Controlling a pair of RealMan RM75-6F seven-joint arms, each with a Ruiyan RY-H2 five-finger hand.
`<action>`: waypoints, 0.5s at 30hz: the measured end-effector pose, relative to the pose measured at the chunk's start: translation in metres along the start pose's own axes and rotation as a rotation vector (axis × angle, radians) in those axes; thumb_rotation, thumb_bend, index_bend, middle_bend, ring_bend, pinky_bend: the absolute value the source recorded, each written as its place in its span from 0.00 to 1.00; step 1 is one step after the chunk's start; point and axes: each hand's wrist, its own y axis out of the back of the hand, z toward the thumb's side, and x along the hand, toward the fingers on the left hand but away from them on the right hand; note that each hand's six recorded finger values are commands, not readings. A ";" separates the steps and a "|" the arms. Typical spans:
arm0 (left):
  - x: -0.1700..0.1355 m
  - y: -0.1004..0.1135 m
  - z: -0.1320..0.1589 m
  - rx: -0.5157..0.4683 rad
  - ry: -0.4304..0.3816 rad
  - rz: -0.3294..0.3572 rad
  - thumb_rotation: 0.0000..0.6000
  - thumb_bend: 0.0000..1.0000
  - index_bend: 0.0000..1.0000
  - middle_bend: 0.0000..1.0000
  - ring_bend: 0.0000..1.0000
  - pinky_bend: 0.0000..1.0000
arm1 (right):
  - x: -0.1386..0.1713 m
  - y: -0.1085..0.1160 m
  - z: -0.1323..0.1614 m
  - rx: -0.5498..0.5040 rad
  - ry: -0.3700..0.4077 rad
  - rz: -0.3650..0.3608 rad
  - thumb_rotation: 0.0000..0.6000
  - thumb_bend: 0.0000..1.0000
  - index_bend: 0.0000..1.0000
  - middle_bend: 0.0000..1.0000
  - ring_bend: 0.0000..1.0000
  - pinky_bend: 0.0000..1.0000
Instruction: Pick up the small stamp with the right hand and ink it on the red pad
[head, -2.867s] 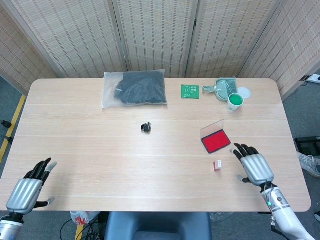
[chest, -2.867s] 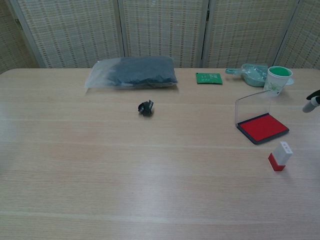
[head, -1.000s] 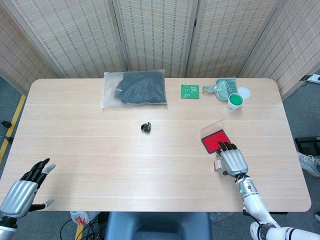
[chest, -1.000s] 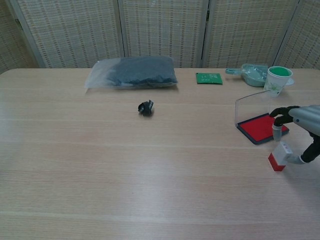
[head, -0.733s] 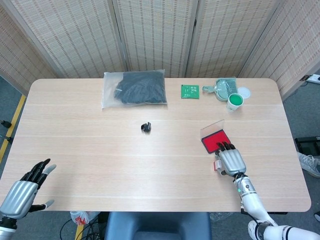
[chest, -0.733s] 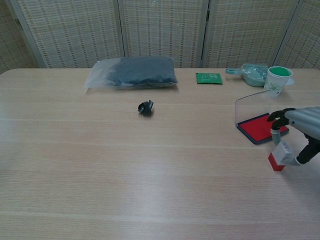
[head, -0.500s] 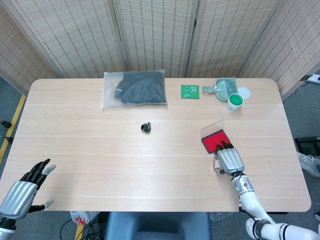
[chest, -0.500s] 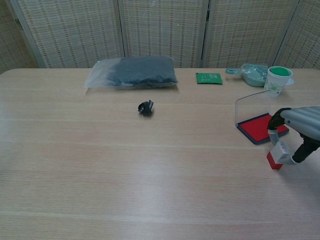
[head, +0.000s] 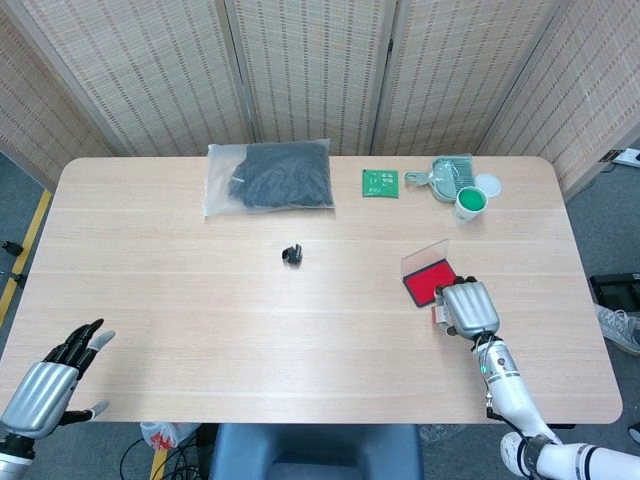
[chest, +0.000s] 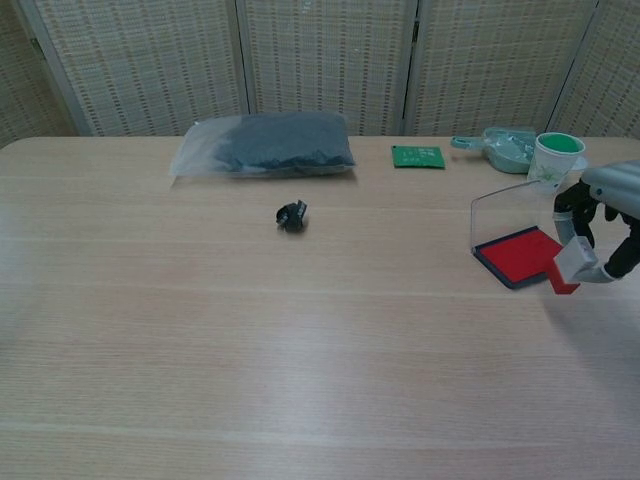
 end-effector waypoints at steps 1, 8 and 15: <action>0.000 0.000 0.000 -0.001 0.001 -0.003 1.00 0.07 0.12 0.00 0.04 0.27 | -0.001 0.002 -0.001 0.003 -0.006 0.000 1.00 0.26 0.75 0.66 0.49 0.50; 0.003 -0.002 0.001 0.000 -0.001 -0.007 1.00 0.07 0.12 0.00 0.04 0.27 | -0.017 0.015 -0.014 -0.005 -0.061 0.045 1.00 0.28 0.84 0.79 0.66 0.70; 0.003 -0.003 0.002 -0.004 -0.003 -0.014 1.00 0.07 0.12 0.00 0.04 0.27 | -0.044 0.023 -0.025 -0.024 -0.118 0.071 1.00 0.30 0.87 0.91 0.75 0.80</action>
